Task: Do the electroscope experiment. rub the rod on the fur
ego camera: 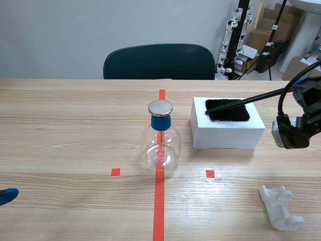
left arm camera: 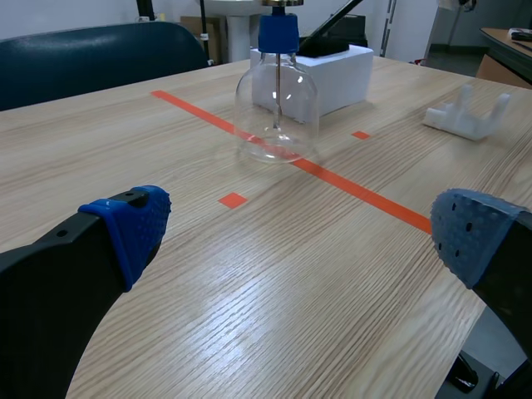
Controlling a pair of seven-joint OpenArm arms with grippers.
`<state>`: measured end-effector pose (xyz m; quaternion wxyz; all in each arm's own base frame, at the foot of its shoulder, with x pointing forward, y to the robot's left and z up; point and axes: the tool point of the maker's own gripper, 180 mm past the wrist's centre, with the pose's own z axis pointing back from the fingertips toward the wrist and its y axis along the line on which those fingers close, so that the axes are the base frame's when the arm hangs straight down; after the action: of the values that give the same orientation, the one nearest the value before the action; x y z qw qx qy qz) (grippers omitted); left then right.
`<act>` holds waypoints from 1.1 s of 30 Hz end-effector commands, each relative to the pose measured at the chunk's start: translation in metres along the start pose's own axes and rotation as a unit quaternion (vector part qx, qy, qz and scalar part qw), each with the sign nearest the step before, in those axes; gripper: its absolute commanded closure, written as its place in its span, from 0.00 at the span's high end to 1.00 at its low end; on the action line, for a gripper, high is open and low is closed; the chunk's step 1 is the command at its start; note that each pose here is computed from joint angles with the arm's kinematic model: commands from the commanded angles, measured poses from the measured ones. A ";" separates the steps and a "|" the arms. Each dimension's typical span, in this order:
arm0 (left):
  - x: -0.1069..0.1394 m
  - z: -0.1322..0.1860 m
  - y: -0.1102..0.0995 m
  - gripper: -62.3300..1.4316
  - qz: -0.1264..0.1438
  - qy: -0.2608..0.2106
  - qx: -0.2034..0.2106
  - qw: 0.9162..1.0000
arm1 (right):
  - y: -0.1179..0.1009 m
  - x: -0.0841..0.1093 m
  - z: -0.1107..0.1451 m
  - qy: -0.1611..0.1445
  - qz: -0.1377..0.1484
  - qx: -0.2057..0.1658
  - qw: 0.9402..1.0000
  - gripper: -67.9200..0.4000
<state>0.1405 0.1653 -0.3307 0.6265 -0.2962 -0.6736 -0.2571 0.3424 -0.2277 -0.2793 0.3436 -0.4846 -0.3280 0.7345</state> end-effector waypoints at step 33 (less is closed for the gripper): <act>0.009 -0.002 0.004 1.00 -0.007 -0.019 0.001 1.000 | -0.103 0.013 0.085 0.007 -0.339 -0.190 0.921 0.04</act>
<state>0.1407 0.1654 -0.3306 0.6263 -0.2961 -0.6737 -0.2573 0.2795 -0.1753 -0.1845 0.4931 -0.3990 -0.5890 0.5007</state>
